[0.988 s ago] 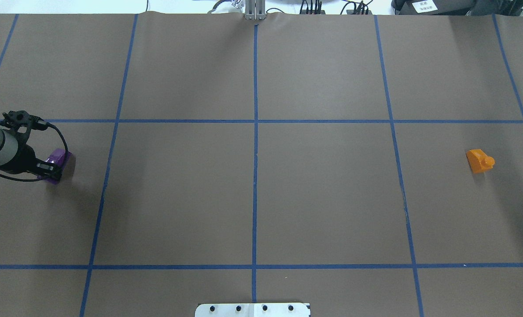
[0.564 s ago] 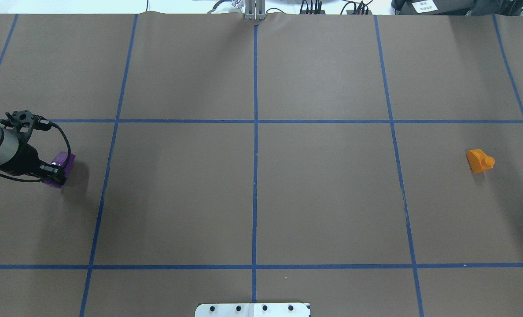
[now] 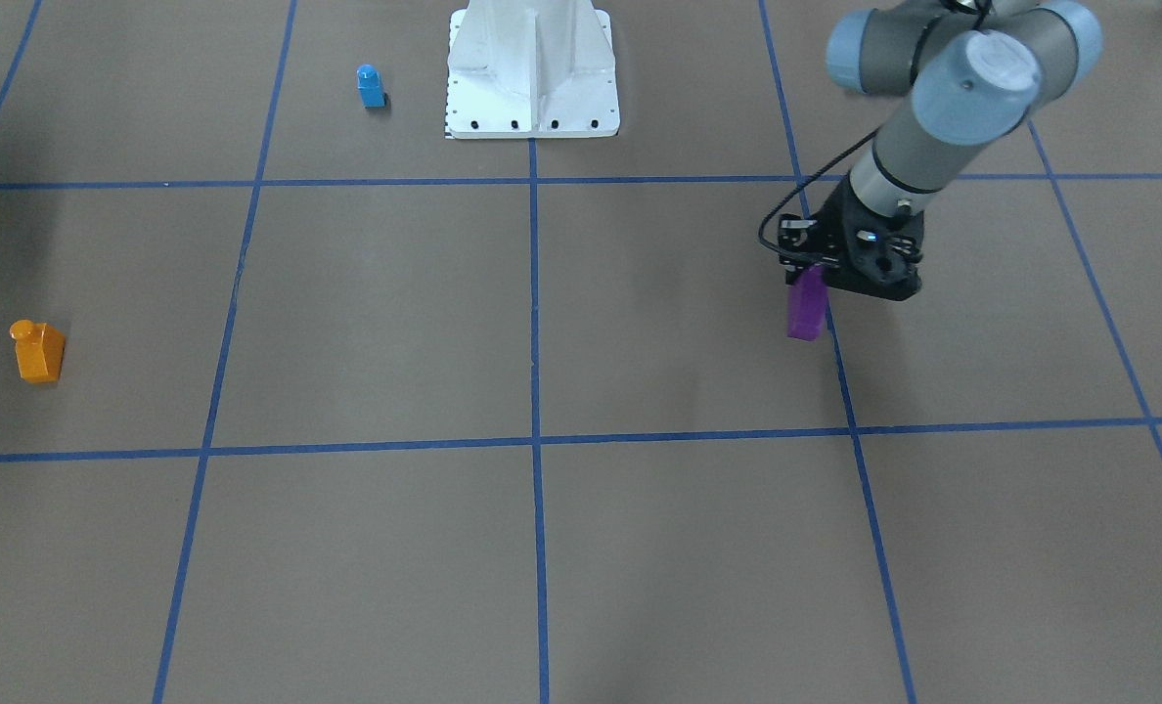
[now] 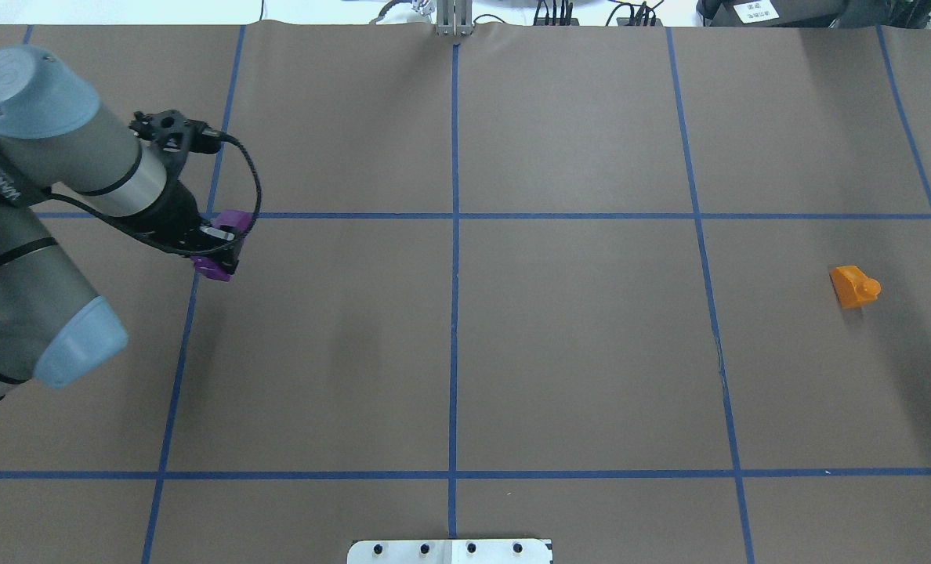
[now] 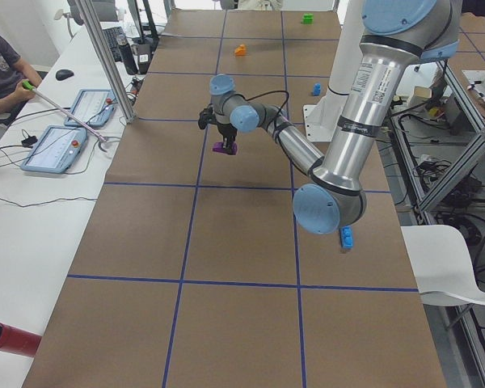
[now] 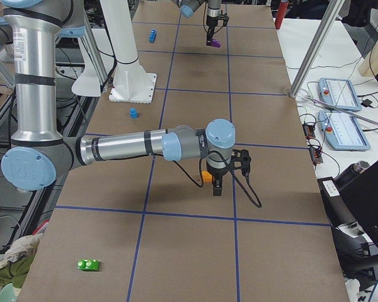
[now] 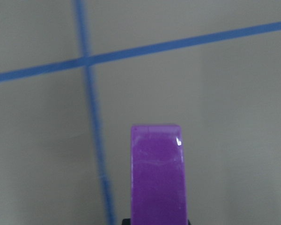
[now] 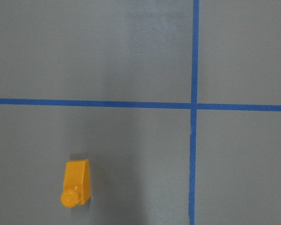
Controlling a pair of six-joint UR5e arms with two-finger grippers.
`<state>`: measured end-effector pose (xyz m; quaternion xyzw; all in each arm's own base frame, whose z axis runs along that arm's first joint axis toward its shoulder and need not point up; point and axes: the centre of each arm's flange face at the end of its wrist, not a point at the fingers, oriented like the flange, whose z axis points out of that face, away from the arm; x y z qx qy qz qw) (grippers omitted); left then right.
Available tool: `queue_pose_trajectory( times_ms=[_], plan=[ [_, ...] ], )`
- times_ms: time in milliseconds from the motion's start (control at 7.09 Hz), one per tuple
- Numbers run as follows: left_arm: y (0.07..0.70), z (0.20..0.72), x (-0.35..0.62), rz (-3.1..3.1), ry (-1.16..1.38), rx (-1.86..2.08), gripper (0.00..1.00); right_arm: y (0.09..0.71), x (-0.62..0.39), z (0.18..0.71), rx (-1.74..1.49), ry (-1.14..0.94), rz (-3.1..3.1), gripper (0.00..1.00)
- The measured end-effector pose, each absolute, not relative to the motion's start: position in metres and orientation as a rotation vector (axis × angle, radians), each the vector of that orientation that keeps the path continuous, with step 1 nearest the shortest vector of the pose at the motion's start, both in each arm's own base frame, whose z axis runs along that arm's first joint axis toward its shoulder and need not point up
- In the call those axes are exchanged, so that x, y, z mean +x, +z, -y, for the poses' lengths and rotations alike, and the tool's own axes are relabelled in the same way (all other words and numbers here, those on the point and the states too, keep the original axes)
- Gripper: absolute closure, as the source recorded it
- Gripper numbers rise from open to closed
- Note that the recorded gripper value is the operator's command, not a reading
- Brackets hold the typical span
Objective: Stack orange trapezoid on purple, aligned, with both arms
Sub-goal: 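Carry the purple block with the left gripper toward the table center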
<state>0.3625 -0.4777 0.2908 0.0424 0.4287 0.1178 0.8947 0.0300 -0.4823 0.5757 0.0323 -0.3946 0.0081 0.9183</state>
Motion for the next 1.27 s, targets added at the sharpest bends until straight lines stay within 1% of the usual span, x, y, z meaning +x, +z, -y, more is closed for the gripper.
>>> queue_pose_trajectory(
  times_ms=[282,564,706,988,1129,1270],
  plan=[
    [0.219,0.479,0.437,-0.87,0.307,0.188,1.0,0.578,0.03,0.481,0.063,0.018,0.813,0.0],
    [0.166,0.494,0.516,-0.849,0.355,0.248,1.0,0.576,0.03,0.483,0.065,0.017,0.812,0.0],
    [0.162,0.504,0.553,-0.84,0.367,0.28,1.0,0.575,0.03,0.484,0.067,0.017,0.813,0.0],
    [0.193,0.519,0.616,-0.859,0.388,0.347,1.0,0.572,0.029,0.486,0.071,0.017,0.815,0.0],
    [0.198,0.519,0.629,-0.865,0.408,0.361,0.69,0.571,0.029,0.487,0.072,0.017,0.819,0.0],
    [0.196,0.516,0.634,-0.868,0.44,0.377,0.01,0.57,0.029,0.487,0.072,0.016,0.823,0.0]
  ],
)
